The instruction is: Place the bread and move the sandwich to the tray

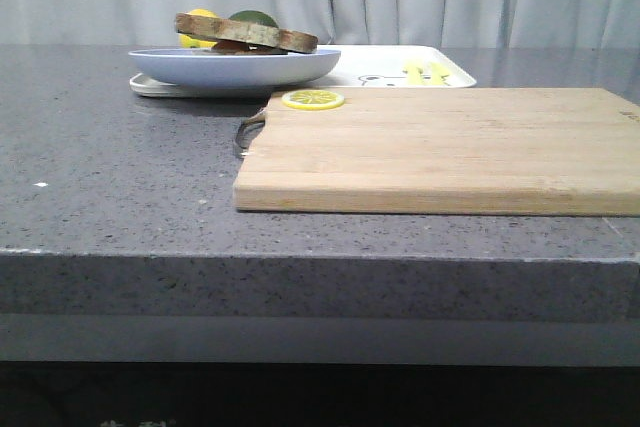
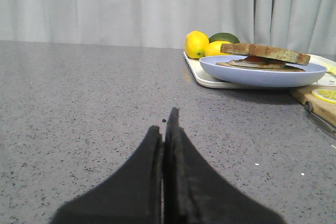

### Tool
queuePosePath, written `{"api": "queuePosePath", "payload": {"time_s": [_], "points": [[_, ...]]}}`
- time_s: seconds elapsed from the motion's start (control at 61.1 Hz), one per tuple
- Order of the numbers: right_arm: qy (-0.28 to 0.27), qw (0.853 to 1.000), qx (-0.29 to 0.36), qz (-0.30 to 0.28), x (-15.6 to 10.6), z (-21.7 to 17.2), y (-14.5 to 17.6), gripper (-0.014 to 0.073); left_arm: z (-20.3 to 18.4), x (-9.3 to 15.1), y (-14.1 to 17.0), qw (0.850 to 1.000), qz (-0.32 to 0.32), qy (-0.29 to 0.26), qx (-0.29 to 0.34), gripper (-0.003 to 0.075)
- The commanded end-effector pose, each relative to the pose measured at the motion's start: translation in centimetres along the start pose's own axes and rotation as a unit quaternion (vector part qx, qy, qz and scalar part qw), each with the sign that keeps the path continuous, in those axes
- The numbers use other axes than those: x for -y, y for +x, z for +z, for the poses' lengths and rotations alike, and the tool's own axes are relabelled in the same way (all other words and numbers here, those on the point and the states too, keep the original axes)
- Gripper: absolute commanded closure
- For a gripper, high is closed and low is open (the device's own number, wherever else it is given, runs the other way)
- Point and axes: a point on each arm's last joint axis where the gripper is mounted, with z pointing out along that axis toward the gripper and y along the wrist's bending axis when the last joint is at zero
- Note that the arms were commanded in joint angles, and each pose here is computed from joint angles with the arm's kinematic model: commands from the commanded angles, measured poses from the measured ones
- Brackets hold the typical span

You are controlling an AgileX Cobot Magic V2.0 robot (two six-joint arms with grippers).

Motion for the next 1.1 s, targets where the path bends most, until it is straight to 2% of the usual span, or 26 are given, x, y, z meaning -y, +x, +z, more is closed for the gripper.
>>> {"api": "queuePosePath", "payload": {"time_s": [0.0,0.638,0.737,0.835,0.933,1.08], "points": [[0.005,0.999,0.044,-0.008,0.1,-0.5,-1.2,0.0713,-0.2,0.0,-0.8,0.999,-0.005,0.003,0.052,0.0738],[0.004,0.999,0.044,-0.008,0.1,-0.5,-1.2,0.0713,-0.2,0.0,-0.8,0.999,-0.005,0.003,0.052,0.0738],[0.019,0.998,0.053,-0.013,0.3,-0.1,-0.3,0.0713,-0.2,0.0,-0.8,0.999,-0.005,0.003,0.052,0.0738],[0.059,0.993,0.103,-0.021,0.9,0.5,1.1,0.0713,-0.2,0.0,-0.8,0.999,-0.005,0.003,0.052,0.0738],[0.078,0.983,0.165,-0.021,1.0,2.1,3.6,0.0713,-0.2,0.0,-0.8,0.999,-0.005,0.003,0.052,0.0738],[0.088,0.959,0.269,0.003,0.8,4.4,7.5,0.0713,-0.2,0.0,-0.8,0.999,-0.005,0.003,0.052,0.0738]]}}
